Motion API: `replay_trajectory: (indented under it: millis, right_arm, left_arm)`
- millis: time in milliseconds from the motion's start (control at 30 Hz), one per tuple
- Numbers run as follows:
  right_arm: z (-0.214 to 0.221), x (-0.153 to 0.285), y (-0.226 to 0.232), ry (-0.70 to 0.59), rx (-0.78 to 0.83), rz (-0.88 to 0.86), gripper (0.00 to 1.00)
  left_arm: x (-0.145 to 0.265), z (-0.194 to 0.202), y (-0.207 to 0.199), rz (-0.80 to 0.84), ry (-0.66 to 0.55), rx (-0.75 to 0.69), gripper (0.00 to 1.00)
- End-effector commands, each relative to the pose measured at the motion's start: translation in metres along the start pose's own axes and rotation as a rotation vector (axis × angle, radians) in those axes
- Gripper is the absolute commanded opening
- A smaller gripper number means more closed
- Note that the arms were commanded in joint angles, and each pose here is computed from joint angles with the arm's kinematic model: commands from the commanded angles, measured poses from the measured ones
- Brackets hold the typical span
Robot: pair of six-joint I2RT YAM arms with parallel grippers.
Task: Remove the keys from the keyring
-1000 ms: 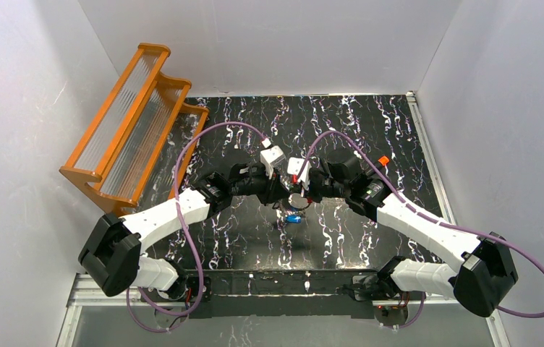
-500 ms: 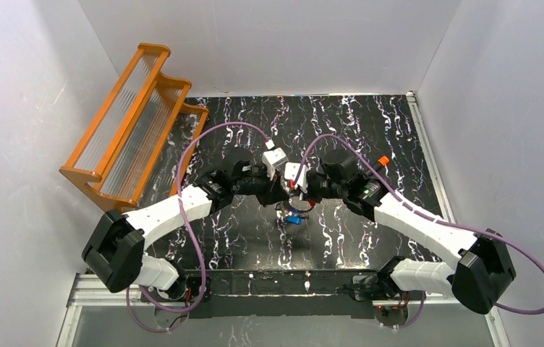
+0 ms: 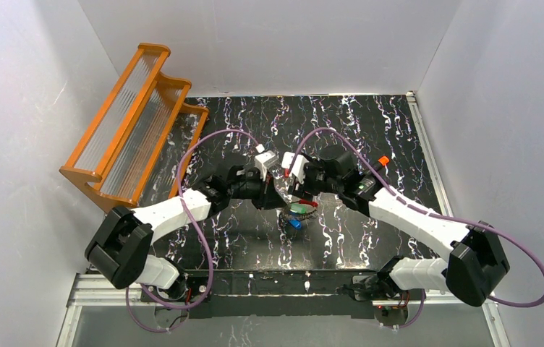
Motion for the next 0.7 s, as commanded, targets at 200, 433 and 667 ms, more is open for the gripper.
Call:
replay_trajectory:
  millis: [200, 433, 667]
  right_arm:
    - [-0.011, 0.031, 0.001, -0.032, -0.200, -0.017, 0.76]
    - [-0.007, 0.027, 0.017, -0.084, -0.222, -0.104, 0.74]
    - [-0.008, 0.025, 0.019, -0.121, -0.225, -0.151, 0.65]
  left_arm:
    - [0.019, -0.019, -0.004, 0.109, -0.096, 0.082, 0.00]
    - [0.025, -0.020, -0.008, 0.122, -0.054, 0.009, 0.00]
    - [0.031, -0.026, -0.011, 0.138, -0.008, -0.162, 0.00]
Point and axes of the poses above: each gripper's point midway between its finger pads, its own x axis back along the fingers, its own y axis along the line the jaws close on, z = x × y, the point moved 7 cm from there along x, back along the fingers, and after that the axes turned 7 degrees about x, right-handed, at the moved point
